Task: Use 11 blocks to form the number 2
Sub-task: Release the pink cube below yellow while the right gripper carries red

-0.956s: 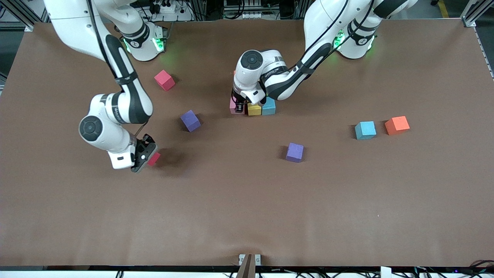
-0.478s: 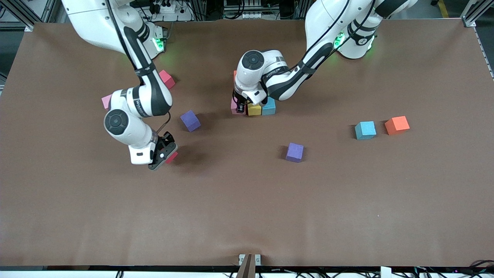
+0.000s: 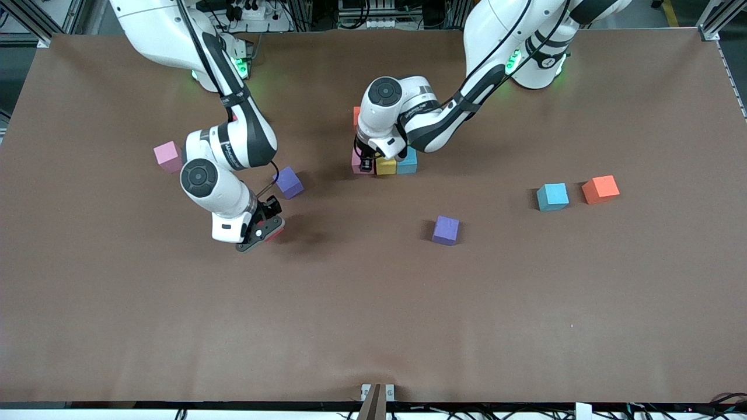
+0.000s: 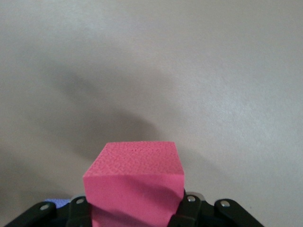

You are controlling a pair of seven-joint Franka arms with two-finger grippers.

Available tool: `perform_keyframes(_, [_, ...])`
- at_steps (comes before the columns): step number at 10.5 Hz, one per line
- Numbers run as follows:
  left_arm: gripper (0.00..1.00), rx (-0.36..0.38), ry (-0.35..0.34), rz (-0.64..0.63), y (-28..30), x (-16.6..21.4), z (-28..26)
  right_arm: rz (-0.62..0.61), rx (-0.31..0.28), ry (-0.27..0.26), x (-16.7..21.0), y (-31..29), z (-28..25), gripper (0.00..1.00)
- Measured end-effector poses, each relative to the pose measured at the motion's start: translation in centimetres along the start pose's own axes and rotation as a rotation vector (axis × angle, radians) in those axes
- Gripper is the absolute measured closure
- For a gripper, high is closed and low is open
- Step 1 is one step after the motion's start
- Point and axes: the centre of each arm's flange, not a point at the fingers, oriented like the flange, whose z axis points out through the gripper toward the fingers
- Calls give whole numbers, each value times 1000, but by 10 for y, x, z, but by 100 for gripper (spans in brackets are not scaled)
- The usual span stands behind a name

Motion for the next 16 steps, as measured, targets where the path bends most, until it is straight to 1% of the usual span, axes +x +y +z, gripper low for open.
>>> perform_keyframes(1, [34, 3, 3, 5, -3, -1, 2, 51, 1, -1, 0, -1, 0, 44])
perform_keyframes(2, [19, 5, 6, 9, -6, 0, 3, 93, 1, -1, 1, -4, 0, 44])
perform_keyframes(3, [6, 3, 5, 6, -4, 0, 2, 128, 1, -1, 2, -10, 0, 44])
perform_keyframes(4, [0, -5, 0, 3, 0, 0, -3, 168, 2, 1, 4, -18, 0, 44])
perform_keyframes(7, [0, -60, -14, 3, 11, -6, -38, 273, 4, 6, 9, -54, -4, 44])
perform_keyframes(9, [0, -108, -23, -7, 21, -10, -87, 335, 4, 6, 14, -96, -4, 44])
perform_keyframes(11, [0, -113, -20, -13, 26, -5, -132, 413, 5, 10, 17, -142, -5, 44])
perform_keyframes(13, [0, -94, -21, -3, 55, 24, -168, 510, 8, 16, 18, -186, -6, 44])
perform_keyframes(15, [0, -88, -4, 63, 94, 66, -196, 569, 4, 14, 20, -205, 0, 44])
perform_keyframes(16, [0, -86, 11, 117, 113, 86, -206, 598, -1, 14, 25, -208, 6, 44])
